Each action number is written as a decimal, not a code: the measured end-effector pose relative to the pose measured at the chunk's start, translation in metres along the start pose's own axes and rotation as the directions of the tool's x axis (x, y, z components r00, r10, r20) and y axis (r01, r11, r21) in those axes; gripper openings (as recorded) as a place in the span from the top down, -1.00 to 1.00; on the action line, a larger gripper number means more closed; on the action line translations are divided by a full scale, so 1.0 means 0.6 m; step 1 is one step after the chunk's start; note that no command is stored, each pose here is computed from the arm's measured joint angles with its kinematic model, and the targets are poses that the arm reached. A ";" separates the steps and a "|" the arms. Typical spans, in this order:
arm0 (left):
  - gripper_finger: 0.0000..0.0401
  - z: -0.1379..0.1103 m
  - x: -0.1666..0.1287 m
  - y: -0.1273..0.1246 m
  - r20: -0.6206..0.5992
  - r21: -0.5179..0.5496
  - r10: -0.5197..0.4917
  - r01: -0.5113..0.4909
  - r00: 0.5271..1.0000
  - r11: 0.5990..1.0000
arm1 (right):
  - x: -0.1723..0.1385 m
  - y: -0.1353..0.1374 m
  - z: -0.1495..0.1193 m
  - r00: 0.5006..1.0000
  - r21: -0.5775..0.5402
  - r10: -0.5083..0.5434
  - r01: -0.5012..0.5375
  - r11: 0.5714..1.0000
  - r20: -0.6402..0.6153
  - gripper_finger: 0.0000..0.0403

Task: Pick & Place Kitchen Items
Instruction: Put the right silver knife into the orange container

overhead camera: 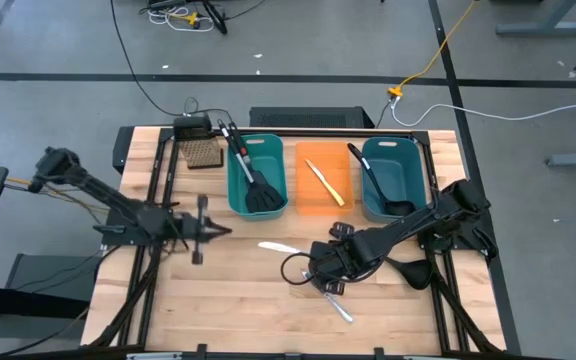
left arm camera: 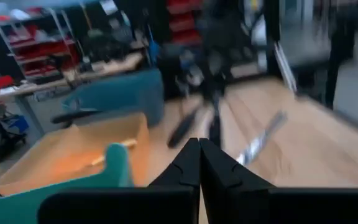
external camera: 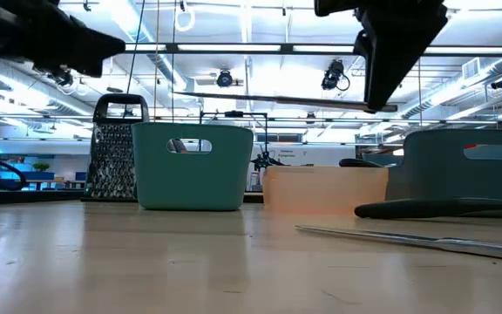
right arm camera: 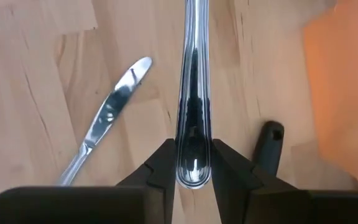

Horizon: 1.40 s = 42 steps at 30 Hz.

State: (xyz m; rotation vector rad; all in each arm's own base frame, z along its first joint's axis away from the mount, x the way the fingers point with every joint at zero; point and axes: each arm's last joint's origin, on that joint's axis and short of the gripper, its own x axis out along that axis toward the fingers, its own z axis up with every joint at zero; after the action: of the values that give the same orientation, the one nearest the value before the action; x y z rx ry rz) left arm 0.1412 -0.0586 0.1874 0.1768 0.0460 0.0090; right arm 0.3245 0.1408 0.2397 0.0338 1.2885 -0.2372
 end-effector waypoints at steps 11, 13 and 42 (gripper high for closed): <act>0.98 -0.048 -0.027 0.052 0.000 -0.106 0.098 -0.097 0.995 0.990 | -0.060 -0.035 0.010 0.970 0.077 -0.075 0.059 0.995 0.229 0.59; 0.95 -0.048 -0.027 0.053 0.002 -0.107 0.102 -0.101 0.995 0.989 | -0.078 -0.052 0.008 0.947 0.109 -0.084 0.053 0.993 0.311 0.59; 0.93 -0.049 -0.027 0.051 0.001 -0.078 0.062 -0.062 0.998 0.995 | 0.004 -0.290 -0.175 0.537 0.402 -0.186 -0.320 0.858 0.823 0.59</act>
State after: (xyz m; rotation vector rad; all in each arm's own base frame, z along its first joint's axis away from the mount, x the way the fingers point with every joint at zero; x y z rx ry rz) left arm 0.1235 -0.0236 0.1645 0.1005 0.0366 0.0721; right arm 0.1923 -0.0130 0.2265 0.3931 0.1846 -0.4592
